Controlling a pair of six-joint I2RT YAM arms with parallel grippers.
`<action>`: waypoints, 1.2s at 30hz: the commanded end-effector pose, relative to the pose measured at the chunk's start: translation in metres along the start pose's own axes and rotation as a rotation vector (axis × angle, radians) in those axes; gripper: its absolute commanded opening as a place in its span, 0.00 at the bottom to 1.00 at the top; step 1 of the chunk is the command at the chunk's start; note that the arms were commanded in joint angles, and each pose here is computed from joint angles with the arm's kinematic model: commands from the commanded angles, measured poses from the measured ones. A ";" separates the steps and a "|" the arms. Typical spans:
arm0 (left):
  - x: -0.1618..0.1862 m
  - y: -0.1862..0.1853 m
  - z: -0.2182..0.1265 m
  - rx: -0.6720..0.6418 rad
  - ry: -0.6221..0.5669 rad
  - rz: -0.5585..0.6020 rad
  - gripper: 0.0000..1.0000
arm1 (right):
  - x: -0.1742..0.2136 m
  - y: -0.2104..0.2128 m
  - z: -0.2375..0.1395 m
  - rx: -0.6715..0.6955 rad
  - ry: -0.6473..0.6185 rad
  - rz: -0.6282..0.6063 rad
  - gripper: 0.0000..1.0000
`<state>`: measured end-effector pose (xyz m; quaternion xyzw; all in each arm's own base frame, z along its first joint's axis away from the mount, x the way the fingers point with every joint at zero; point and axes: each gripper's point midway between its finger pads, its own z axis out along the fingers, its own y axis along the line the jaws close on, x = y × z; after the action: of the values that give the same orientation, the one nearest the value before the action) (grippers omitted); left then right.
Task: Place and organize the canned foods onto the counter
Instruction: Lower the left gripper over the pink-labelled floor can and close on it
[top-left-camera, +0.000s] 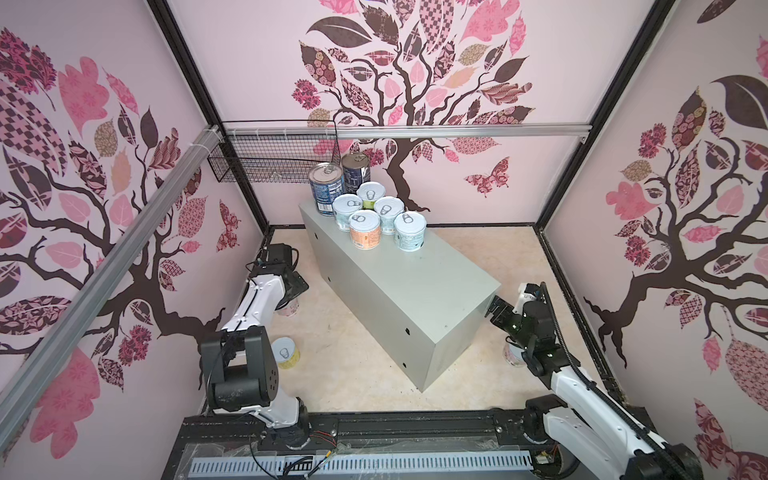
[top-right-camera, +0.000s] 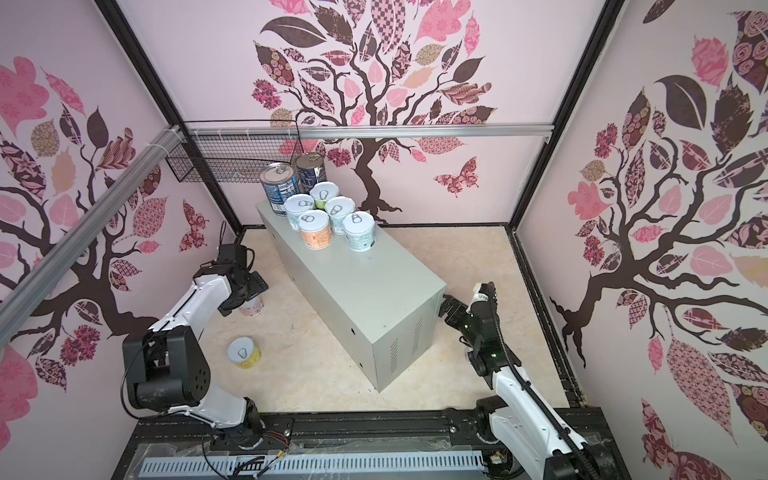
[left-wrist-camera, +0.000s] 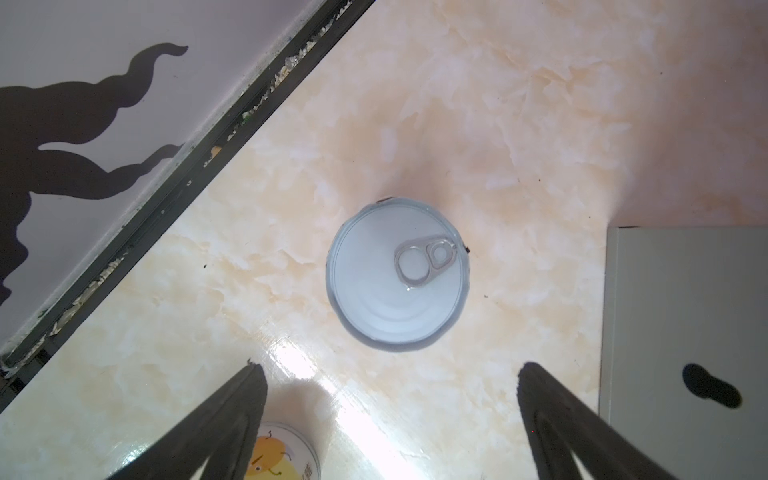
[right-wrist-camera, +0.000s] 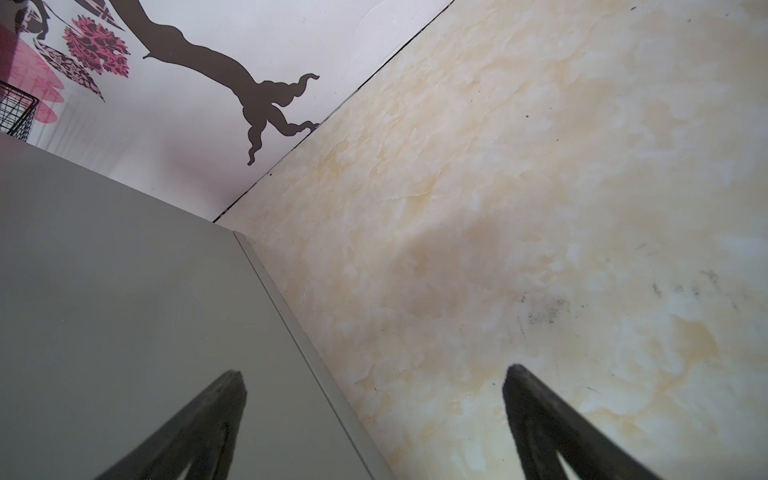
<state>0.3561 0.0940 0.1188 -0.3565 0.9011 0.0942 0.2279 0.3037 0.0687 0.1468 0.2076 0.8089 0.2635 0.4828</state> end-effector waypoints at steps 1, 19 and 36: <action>-0.021 -0.001 0.000 -0.017 -0.037 -0.014 0.98 | -0.003 0.005 -0.002 -0.017 -0.017 -0.010 1.00; -0.011 -0.007 0.057 -0.066 0.057 0.015 0.98 | -0.001 0.008 -0.002 -0.027 -0.014 -0.021 1.00; -0.006 -0.010 0.078 -0.070 0.092 0.052 0.77 | -0.001 0.007 0.000 -0.026 -0.015 -0.021 1.00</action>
<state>0.3822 0.1135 0.0478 -0.3476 0.9162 0.1216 0.1580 0.3039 0.0725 0.1499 0.2013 0.8067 0.2679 0.4867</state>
